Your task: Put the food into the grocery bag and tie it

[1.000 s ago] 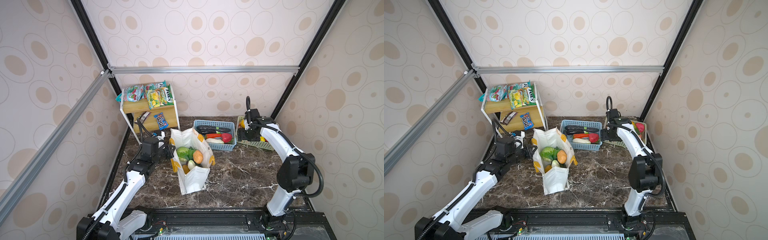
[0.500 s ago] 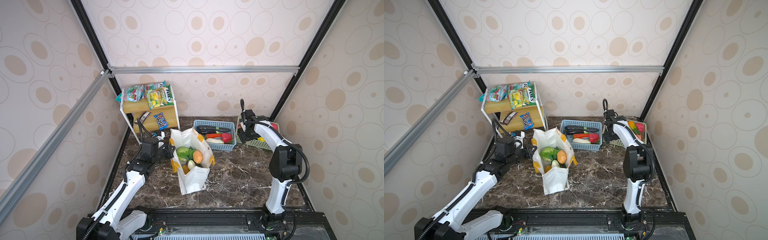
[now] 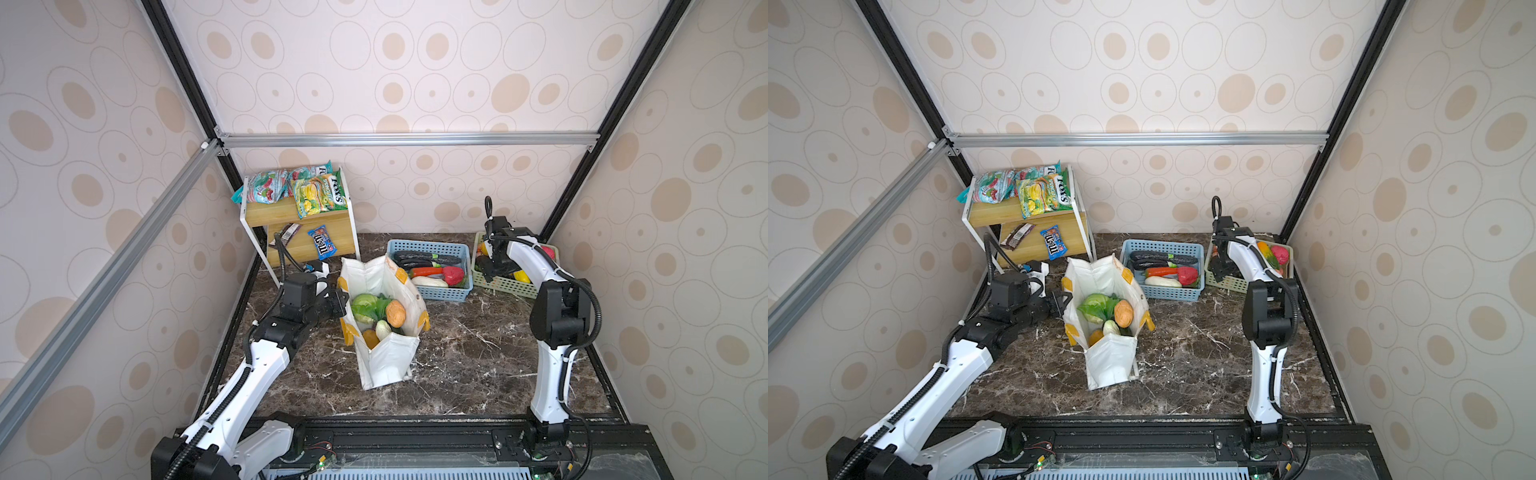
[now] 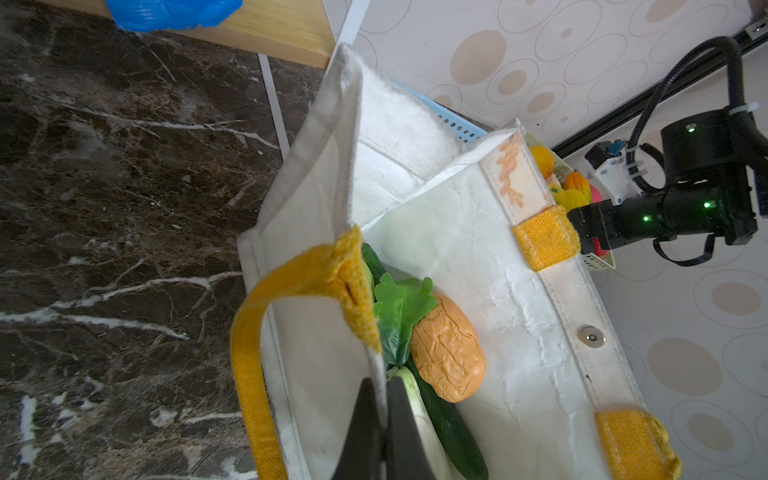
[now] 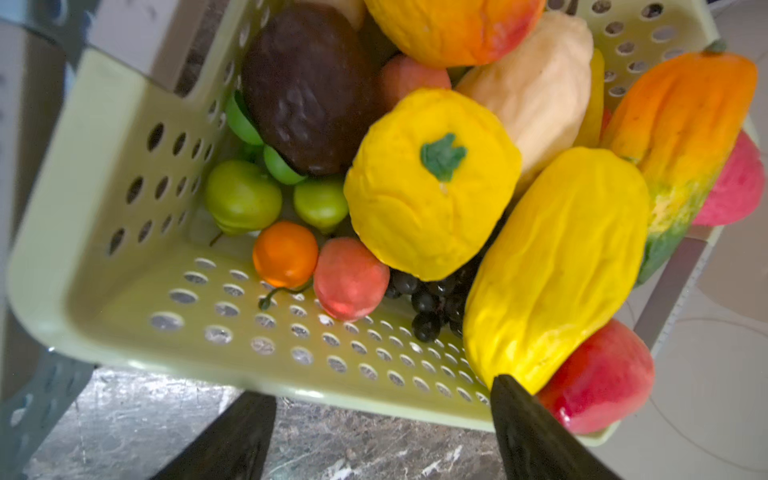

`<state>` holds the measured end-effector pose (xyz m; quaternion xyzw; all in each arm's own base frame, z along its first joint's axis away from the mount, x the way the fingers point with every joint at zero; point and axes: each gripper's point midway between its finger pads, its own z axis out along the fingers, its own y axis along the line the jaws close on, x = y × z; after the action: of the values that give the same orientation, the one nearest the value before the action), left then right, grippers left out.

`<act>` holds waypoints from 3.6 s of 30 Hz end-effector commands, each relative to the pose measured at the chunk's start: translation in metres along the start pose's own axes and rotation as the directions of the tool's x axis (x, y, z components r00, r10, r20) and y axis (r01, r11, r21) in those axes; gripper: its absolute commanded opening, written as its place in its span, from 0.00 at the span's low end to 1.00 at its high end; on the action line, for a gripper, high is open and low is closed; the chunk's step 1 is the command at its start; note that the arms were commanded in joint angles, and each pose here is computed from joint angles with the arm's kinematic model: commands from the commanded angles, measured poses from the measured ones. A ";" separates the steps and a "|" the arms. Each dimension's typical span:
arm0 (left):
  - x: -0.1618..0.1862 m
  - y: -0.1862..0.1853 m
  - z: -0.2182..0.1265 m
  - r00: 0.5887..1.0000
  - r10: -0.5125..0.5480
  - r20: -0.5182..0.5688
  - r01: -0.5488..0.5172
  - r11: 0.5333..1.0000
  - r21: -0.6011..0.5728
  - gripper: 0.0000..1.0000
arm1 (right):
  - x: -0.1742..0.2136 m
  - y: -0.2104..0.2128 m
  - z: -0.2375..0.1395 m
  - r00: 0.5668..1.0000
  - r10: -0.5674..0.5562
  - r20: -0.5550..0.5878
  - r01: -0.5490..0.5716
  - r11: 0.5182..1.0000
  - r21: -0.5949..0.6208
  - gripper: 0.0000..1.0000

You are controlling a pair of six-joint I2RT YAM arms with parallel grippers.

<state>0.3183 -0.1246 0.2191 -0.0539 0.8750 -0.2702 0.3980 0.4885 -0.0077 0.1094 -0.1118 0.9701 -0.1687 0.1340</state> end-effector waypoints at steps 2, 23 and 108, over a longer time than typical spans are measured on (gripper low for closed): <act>-0.024 -0.012 -0.008 0.998 0.034 0.052 -0.034 0.999 0.006 0.00 | 0.005 0.000 0.010 0.999 -0.004 -0.043 0.002 0.999 -0.047 0.84; -0.035 -0.015 0.002 0.998 0.037 0.047 -0.037 0.999 -0.001 0.00 | 0.017 0.010 0.027 0.988 0.117 -0.104 -0.133 0.977 -0.165 0.58; -0.002 -0.037 -0.002 0.992 0.128 0.011 -0.128 0.975 0.182 0.00 | 0.155 0.069 -0.077 0.831 0.483 -0.277 -0.556 0.738 -0.382 0.86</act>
<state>0.3189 -0.1493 0.2268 0.0160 0.8608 -0.3140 0.4003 0.3058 0.0363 0.1171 0.1457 0.9842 0.0874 0.0493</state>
